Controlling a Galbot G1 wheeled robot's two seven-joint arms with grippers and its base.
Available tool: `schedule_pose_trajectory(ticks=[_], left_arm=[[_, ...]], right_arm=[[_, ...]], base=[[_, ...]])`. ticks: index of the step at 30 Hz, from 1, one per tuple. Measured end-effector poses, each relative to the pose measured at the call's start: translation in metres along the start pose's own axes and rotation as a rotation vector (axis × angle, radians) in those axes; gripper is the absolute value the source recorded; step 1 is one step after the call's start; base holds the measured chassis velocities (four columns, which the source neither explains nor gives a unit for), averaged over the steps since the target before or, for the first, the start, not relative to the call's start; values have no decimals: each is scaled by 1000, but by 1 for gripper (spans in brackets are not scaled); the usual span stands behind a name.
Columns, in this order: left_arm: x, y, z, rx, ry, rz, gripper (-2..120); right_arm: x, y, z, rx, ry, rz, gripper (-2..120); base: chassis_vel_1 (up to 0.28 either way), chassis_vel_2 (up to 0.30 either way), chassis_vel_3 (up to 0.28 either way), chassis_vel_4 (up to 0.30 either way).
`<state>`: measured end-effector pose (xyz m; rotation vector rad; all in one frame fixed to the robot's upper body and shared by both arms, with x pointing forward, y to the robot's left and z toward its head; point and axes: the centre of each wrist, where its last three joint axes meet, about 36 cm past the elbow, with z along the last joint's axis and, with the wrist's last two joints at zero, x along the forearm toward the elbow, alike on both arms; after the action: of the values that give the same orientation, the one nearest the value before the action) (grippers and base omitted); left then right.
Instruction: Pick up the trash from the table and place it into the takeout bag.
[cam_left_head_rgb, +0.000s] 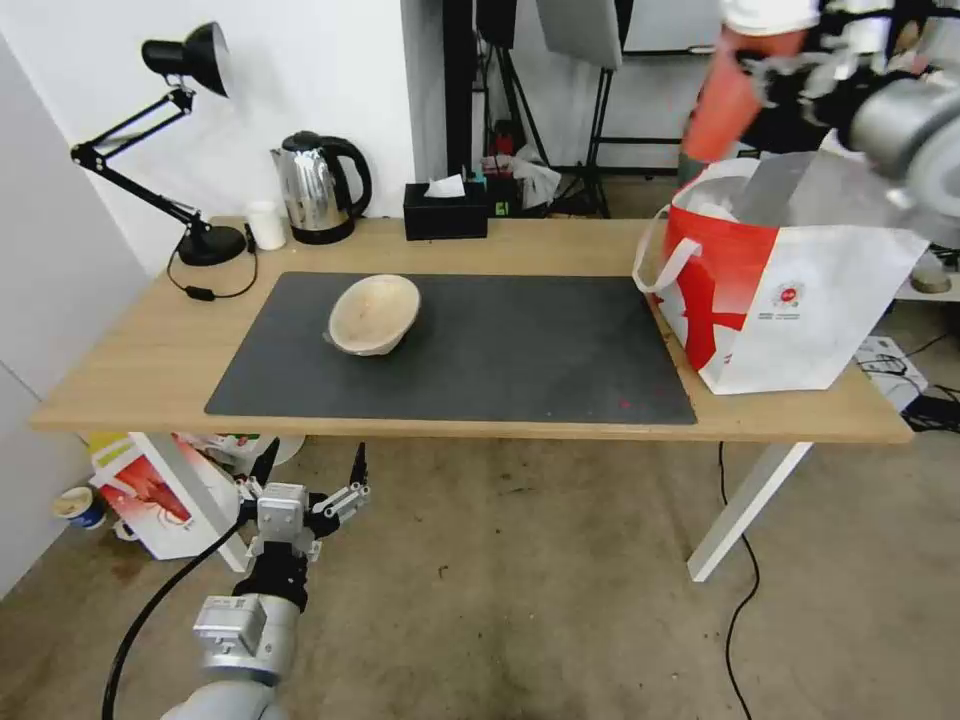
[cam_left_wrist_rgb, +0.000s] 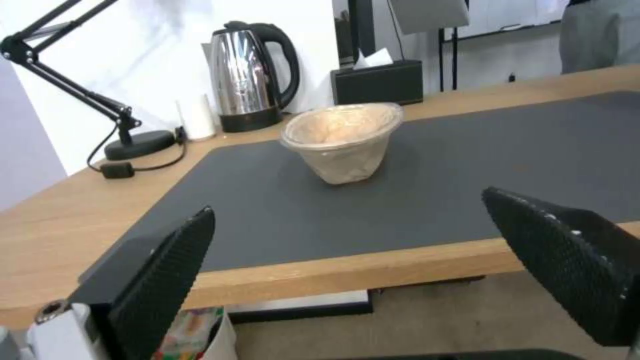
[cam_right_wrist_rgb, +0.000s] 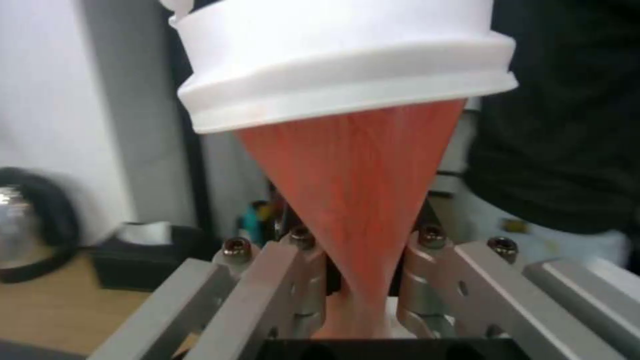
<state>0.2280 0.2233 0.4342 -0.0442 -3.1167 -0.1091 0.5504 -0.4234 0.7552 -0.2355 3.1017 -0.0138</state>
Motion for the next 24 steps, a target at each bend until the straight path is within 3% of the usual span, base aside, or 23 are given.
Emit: schedule_pose_trajectory(ticks=[2, 10, 24], left_arm=[[0, 0, 0, 0, 0, 0, 100], [0, 0, 0, 0, 0, 0, 100], [0, 0, 0, 0, 0, 0, 100]], right_arm=[[-1, -19, 6, 0, 11, 38, 7], [-5, -52, 33, 24, 53, 111, 7], [-24, -68, 62, 39, 96, 159, 7]], base=[[0, 0, 0, 0], [0, 0, 0, 0], [0, 0, 0, 0]])
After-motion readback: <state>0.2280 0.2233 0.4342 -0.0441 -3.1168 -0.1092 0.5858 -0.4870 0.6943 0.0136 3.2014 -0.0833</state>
